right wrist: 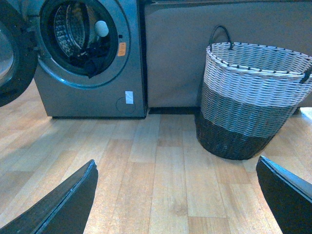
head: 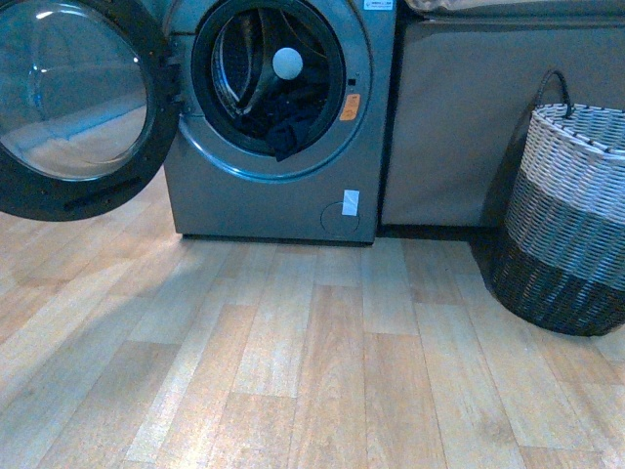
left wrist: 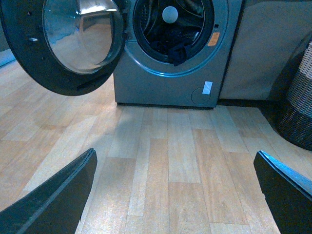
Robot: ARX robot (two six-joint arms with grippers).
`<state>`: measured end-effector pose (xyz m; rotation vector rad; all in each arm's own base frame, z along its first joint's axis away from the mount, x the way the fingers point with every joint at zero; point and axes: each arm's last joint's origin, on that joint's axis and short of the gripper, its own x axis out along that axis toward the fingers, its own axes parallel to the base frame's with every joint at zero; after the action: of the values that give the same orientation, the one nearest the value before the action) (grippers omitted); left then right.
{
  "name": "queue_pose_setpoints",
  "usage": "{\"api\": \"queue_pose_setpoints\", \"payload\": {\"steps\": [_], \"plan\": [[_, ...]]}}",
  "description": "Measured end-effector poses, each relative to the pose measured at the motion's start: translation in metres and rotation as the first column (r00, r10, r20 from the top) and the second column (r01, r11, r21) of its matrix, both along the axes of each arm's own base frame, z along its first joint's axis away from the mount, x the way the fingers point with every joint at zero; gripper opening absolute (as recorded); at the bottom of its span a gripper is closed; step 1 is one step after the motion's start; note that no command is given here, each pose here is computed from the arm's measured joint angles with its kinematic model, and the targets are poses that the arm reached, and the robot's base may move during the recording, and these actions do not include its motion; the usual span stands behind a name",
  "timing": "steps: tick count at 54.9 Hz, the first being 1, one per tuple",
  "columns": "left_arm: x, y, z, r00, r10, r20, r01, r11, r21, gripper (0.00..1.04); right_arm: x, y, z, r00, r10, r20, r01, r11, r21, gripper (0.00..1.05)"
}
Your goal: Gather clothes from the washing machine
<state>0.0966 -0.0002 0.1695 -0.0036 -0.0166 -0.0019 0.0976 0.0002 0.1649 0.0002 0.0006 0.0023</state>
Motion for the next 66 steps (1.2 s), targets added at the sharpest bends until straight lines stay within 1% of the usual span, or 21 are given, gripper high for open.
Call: {"api": "queue_pose_setpoints", "payload": {"steps": [66], "plan": [[0.0000,0.0000,0.0000,1.000,0.000,0.000,0.000,1.000,0.000,0.98,0.0000,0.0000,0.0000,1.000,0.000,0.000,0.000,1.000,0.000,0.97]]}}
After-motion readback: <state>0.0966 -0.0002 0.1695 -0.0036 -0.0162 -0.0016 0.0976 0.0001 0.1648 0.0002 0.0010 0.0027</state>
